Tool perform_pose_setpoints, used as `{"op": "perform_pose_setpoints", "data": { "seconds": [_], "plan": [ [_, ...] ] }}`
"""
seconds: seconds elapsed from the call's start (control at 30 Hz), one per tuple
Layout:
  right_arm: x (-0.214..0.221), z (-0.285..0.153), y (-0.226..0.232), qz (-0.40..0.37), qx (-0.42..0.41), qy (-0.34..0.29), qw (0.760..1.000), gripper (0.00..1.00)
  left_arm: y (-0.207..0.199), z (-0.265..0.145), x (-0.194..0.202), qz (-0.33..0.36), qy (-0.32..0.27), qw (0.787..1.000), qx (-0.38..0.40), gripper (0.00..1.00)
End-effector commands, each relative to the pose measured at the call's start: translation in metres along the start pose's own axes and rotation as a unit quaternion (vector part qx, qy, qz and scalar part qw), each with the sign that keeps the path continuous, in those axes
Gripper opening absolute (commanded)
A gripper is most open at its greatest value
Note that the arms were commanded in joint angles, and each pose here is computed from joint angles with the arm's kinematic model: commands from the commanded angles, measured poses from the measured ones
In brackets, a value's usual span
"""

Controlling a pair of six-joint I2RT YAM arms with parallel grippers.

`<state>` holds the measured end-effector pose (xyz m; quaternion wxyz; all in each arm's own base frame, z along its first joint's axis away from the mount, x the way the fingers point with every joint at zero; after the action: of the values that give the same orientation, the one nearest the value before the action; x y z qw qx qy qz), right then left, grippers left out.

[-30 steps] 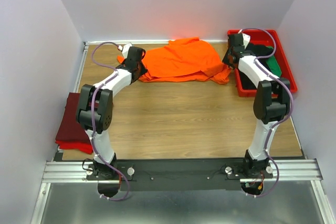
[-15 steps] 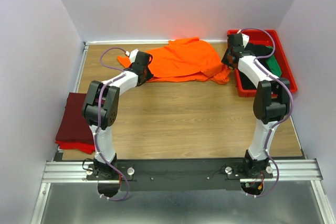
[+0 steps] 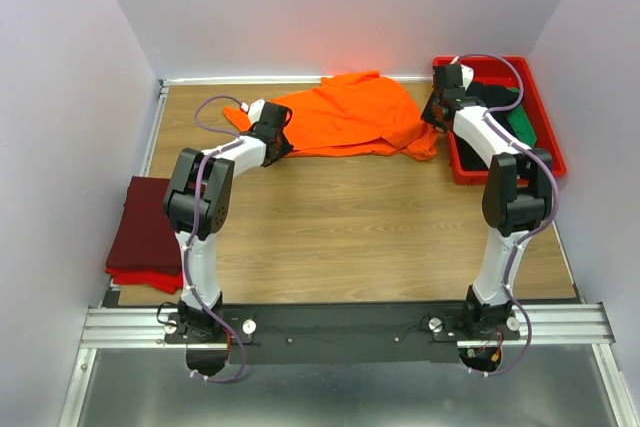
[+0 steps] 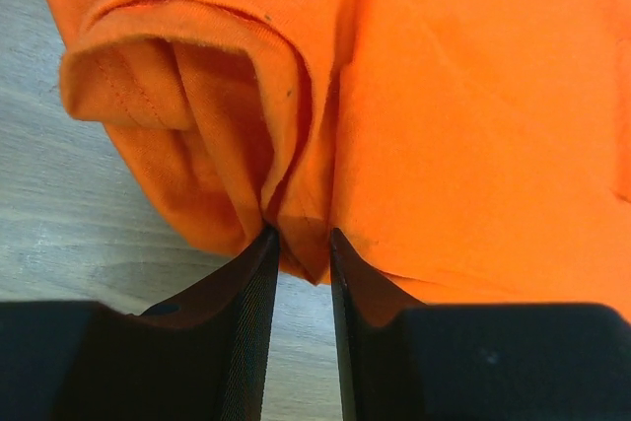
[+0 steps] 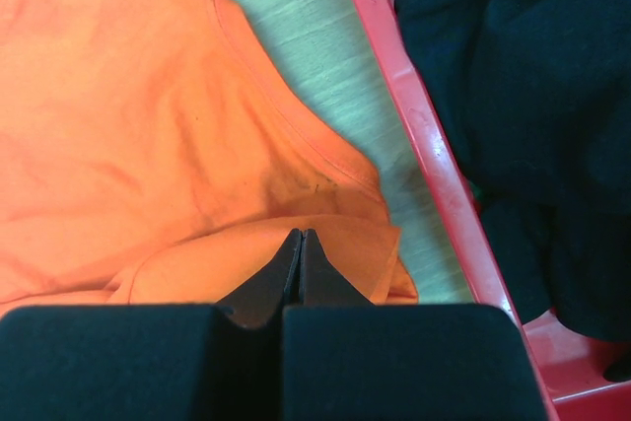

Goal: Fold and stack the t-shirts

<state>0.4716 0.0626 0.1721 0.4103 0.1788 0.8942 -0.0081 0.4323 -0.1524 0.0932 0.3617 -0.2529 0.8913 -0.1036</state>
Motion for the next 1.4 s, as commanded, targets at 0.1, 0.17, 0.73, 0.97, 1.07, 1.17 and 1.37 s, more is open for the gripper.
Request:
{"op": "perform_pose_setpoints", "data": {
  "seconds": [0.1,0.17,0.73,0.97,1.07,1.17,1.37],
  "plan": [
    [-0.004,0.000,0.001,0.000,-0.009,0.001,1.000,0.00,-0.010,0.002,-0.003,-0.008,-0.004,1.000,0.026,0.32],
    [-0.005,0.000,0.000,0.000,-0.008,0.001,1.000,0.00,-0.012,0.000,-0.004,-0.010,-0.005,0.999,0.034,0.29],
    [-0.008,-0.030,-0.007,0.021,-0.015,-0.011,1.000,0.00,-0.009,-0.064,-0.026,-0.014,-0.026,0.997,0.077,0.00],
    [0.007,-0.075,-0.022,0.034,-0.033,-0.010,0.999,0.00,0.032,-0.112,-0.018,-0.016,-0.021,0.996,0.081,0.00],
    [0.028,-0.100,-0.032,0.047,-0.059,0.005,0.997,0.00,0.058,-0.132,-0.010,-0.022,-0.025,0.997,0.074,0.00],
    [0.056,-0.126,-0.045,0.054,-0.084,0.022,0.995,0.01,0.083,-0.148,0.000,-0.026,-0.026,0.997,0.069,0.00],
    [0.108,-0.164,-0.067,0.077,-0.118,0.052,0.989,0.01,0.125,-0.162,0.018,-0.031,-0.010,0.998,0.051,0.00]
  ]
}}
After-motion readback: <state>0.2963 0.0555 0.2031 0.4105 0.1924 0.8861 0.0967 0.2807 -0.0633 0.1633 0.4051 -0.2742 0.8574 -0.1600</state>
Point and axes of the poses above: each gripper's point midway between its finger pads, its own z axis out along the fingers, its own y axis along the line the jaws close on, x = y × z, the point moved 8 cm from there along -z, back along the fingers, and after that the axes turned 2 degrees about -z, right-handed, at the moved point
